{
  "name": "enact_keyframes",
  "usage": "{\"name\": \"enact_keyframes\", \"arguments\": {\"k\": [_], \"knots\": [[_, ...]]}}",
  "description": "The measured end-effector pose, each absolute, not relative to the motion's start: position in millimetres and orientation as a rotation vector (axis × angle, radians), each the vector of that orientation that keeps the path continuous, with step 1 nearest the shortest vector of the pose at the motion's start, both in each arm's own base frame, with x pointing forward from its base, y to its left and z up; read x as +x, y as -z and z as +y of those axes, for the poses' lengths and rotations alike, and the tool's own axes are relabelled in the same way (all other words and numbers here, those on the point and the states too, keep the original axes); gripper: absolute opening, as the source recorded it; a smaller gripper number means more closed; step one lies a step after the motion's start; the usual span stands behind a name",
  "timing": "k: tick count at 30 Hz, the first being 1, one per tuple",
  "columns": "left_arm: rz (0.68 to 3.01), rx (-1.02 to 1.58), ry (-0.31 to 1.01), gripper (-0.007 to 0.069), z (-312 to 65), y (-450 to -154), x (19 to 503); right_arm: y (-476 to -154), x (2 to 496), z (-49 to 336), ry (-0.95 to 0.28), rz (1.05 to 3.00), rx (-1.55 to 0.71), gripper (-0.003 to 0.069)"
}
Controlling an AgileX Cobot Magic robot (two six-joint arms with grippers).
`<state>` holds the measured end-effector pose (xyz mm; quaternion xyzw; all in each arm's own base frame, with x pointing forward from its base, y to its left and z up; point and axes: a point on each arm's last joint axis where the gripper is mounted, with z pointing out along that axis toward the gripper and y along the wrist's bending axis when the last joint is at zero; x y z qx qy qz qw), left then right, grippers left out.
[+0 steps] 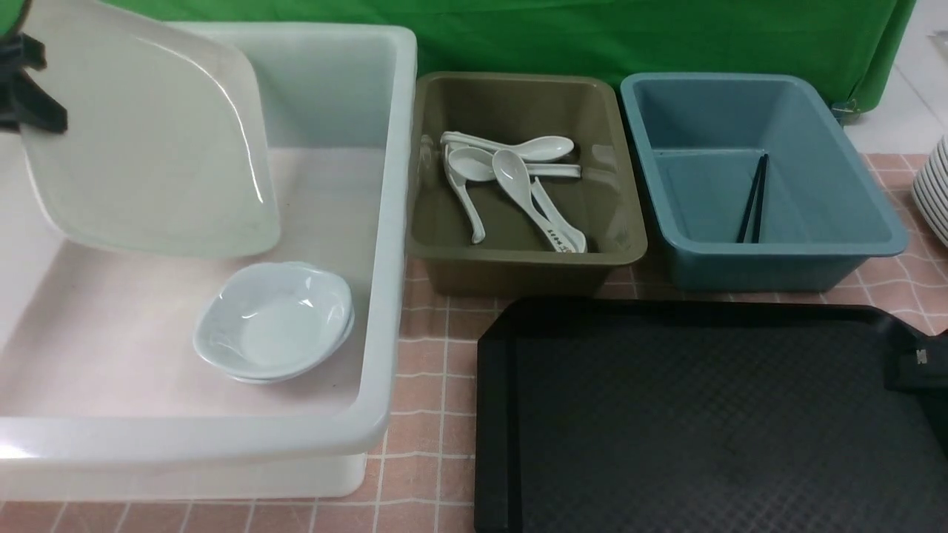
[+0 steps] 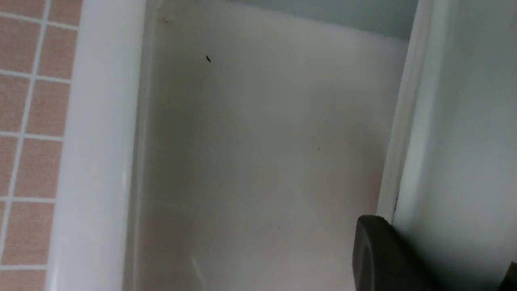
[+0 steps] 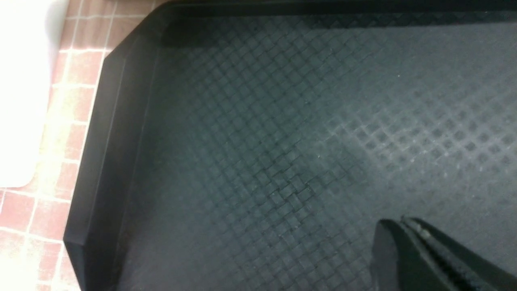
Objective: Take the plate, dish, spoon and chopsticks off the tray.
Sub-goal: Use the left arm to put the plate into the large storage box on the left
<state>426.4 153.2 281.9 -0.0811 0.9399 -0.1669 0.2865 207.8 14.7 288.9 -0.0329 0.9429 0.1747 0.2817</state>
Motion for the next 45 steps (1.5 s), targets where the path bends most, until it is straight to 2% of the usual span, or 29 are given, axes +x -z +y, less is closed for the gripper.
{"name": "enact_keyframes", "arguments": {"k": [7, 13, 19, 23, 24, 27, 28, 29, 32, 35, 40, 44, 45], "knots": [[2.601, -0.067, 0.570, 0.0062, 147, -260, 426, -289, 208, 15, -0.467, 2.526, -0.089, 0.0041], [2.636, -0.027, 0.560, 0.0065, 145, -254, 427, -289, 208, 15, -0.468, 2.528, -0.090, 0.0043], [2.628, 0.009, 0.412, 0.0084, 138, -250, 437, -289, 207, 15, -0.469, 2.532, -0.092, 0.0050], [2.590, 0.033, 0.251, 0.0134, 131, -251, 448, -289, 207, 15, -0.469, 2.532, -0.092, 0.0056], [2.589, 0.035, 0.243, 0.0138, 130, -251, 449, -289, 207, 15, -0.469, 2.532, -0.092, 0.0056], [2.563, 0.077, 0.007, 0.0219, 132, -250, 457, -289, 207, 15, -0.469, 2.532, -0.092, 0.0062], [2.563, 0.078, 0.007, 0.0219, 131, -250, 457, -289, 207, 15, -0.469, 2.532, -0.092, 0.0063], [2.556, 0.100, -0.118, 0.0265, 136, -249, 460, -289, 207, 15, -0.469, 2.532, -0.092, 0.0067], [2.559, 0.112, -0.191, 0.0316, 140, -247, 460, -289, 207, 15, -0.469, 2.532, -0.092, 0.0069], [2.562, 0.110, -0.203, 0.0337, 140, -247, 460, -289, 207, 15, -0.469, 2.532, -0.092, 0.0069], [2.570, 0.070, -0.194, 0.0300, 140, -248, 459, -289, 207, 15, -0.469, 2.532, -0.092, 0.0071], [2.601, 0.019, -0.164, 0.0167, 135, -258, 452, -289, 207, 15, -0.467, 2.530, -0.091, 0.0077], [2.601, 0.021, -0.163, 0.0158, 134, -260, 451, -289, 207, 15, -0.467, 2.530, -0.091, 0.0078]]}}
